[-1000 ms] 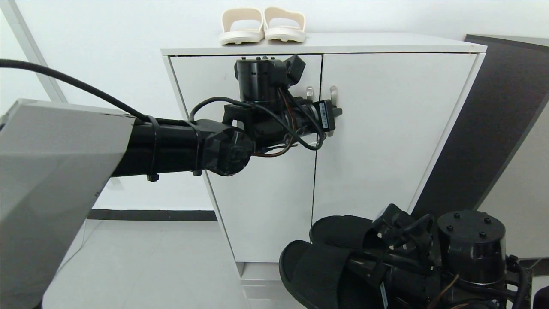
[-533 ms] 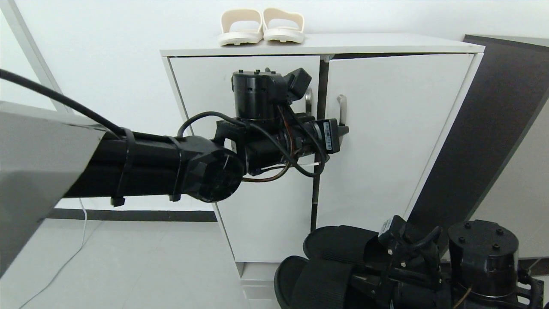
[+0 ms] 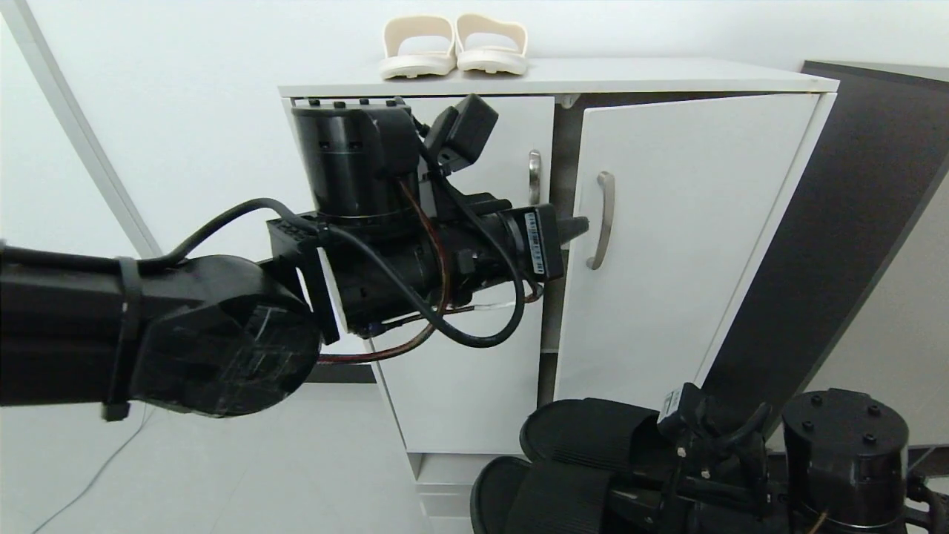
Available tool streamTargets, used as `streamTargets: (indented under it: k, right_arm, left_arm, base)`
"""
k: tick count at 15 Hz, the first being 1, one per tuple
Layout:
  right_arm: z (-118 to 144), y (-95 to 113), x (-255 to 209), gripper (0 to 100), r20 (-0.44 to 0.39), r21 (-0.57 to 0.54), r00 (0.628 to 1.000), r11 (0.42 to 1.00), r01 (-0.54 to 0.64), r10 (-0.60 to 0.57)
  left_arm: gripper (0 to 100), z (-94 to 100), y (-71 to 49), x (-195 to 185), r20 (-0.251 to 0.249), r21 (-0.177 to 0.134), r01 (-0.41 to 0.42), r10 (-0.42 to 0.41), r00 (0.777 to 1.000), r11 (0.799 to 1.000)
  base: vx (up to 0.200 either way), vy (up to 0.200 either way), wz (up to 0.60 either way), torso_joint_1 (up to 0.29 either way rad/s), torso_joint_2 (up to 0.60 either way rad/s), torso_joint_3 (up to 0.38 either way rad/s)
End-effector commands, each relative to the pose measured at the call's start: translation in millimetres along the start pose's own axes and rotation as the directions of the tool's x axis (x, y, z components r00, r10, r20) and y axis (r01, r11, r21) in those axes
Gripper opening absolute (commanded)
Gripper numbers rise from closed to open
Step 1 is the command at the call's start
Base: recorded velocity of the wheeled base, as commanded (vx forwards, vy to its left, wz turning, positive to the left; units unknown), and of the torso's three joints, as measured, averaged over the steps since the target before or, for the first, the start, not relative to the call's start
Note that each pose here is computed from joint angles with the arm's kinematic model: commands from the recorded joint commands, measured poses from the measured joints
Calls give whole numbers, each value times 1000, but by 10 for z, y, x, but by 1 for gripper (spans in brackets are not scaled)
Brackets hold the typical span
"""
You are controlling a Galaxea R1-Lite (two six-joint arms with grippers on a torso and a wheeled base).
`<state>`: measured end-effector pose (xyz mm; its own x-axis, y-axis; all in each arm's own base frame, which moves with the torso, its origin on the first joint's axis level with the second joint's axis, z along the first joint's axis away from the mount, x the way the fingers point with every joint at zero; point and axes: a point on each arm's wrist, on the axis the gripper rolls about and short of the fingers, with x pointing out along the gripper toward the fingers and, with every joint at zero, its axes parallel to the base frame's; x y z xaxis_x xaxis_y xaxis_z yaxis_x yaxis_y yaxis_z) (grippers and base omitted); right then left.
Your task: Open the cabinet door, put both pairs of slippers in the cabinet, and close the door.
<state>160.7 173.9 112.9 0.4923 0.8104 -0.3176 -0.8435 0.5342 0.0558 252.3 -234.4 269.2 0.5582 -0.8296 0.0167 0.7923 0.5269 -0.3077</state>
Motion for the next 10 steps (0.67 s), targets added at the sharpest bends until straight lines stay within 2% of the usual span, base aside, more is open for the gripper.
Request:
streamTargets:
  k: [1, 3, 9, 10]
  right_arm:
    - [-2, 25, -14, 0, 0, -5, 1000, 1000, -8, 8]
    - [-10, 29, -16, 0, -3, -23, 1000, 1000, -9, 9]
    - [-7, 77, -23, 0, -1, -32, 1000, 999, -23, 23]
    - [-4, 77, -26, 0, 0, -32, 1000, 999, -22, 22]
  left_arm:
    - [0, 133, 76, -141, 40, -9, -27, 27, 999, 1000]
    - [0, 124, 215, -65, 33, -20, -41, 42, 999, 999]
    - [0, 123, 420, 384, 60, -14, -47, 47, 997, 999]
    - [0, 107, 490, 468, 63, -14, -55, 56, 996, 998]
  base:
    - [0, 0, 0, 0, 0, 0]
    - [0, 0, 0, 0, 0, 0]
    - [0, 0, 0, 0, 0, 0]
    - [0, 0, 0, 0, 0, 0]
